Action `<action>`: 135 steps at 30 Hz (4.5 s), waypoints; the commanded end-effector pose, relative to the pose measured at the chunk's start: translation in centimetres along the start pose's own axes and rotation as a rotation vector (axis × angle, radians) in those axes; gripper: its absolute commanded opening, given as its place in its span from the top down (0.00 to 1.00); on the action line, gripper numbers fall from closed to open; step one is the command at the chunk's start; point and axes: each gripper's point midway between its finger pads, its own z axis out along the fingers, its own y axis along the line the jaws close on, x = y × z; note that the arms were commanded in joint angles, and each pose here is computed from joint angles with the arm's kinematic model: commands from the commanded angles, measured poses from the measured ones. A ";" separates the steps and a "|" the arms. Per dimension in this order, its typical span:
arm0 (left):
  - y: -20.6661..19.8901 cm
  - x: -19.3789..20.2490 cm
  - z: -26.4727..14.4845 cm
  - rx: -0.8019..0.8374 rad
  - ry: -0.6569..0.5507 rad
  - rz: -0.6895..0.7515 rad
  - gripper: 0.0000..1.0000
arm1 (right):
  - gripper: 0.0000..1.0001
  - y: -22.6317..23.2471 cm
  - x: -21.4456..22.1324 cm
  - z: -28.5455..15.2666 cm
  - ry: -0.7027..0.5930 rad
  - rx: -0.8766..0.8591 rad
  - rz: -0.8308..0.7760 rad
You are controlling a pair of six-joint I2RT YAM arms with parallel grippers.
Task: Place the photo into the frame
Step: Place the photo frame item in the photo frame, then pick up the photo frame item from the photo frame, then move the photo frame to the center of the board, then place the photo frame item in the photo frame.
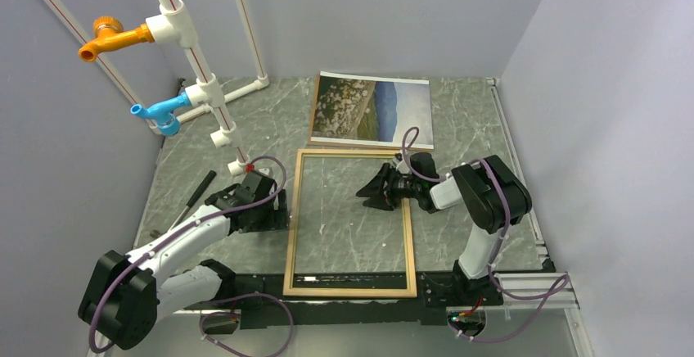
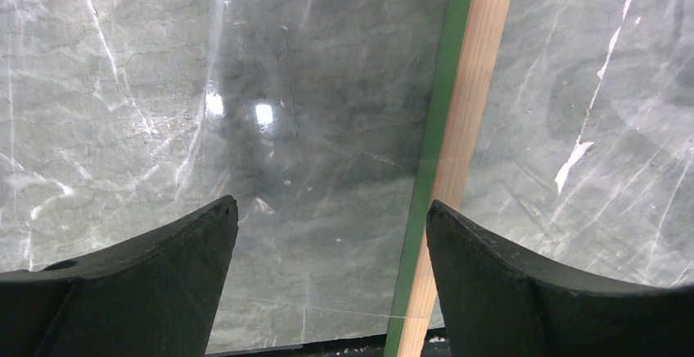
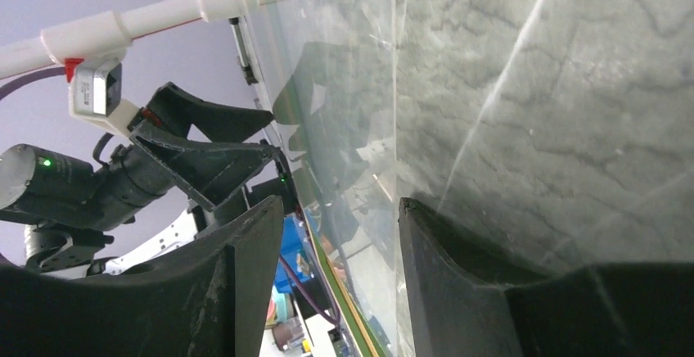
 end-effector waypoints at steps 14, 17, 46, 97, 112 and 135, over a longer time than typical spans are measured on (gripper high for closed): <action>-0.5 -0.3 -0.2 0.034 -0.023 -0.023 0.12 | 0.66 5.7 0.9 1.2 -0.005 -0.253 -0.108; -0.6 -0.4 -0.3 0.040 -0.025 -0.025 0.12 | 0.76 5.5 0.5 1.3 -0.027 -0.221 -0.113; -3.9 -4.2 -7.3 0.268 -0.245 0.025 0.07 | 1.00 12.9 -2.0 -6.9 -0.163 0.185 -0.518; -2.3 2.9 2.3 0.058 0.005 -0.169 0.85 | 1.00 21.6 -1.0 -17.4 -0.299 0.193 -0.612; -4.1 1.0 -0.5 0.205 -0.098 -0.164 0.37 | 1.00 21.7 0.4 -16.1 -0.206 0.100 -0.600; -2.7 0.2 -3.8 0.182 -0.139 -0.066 0.32 | 1.00 21.3 2.8 -14.2 -0.093 -0.072 -0.454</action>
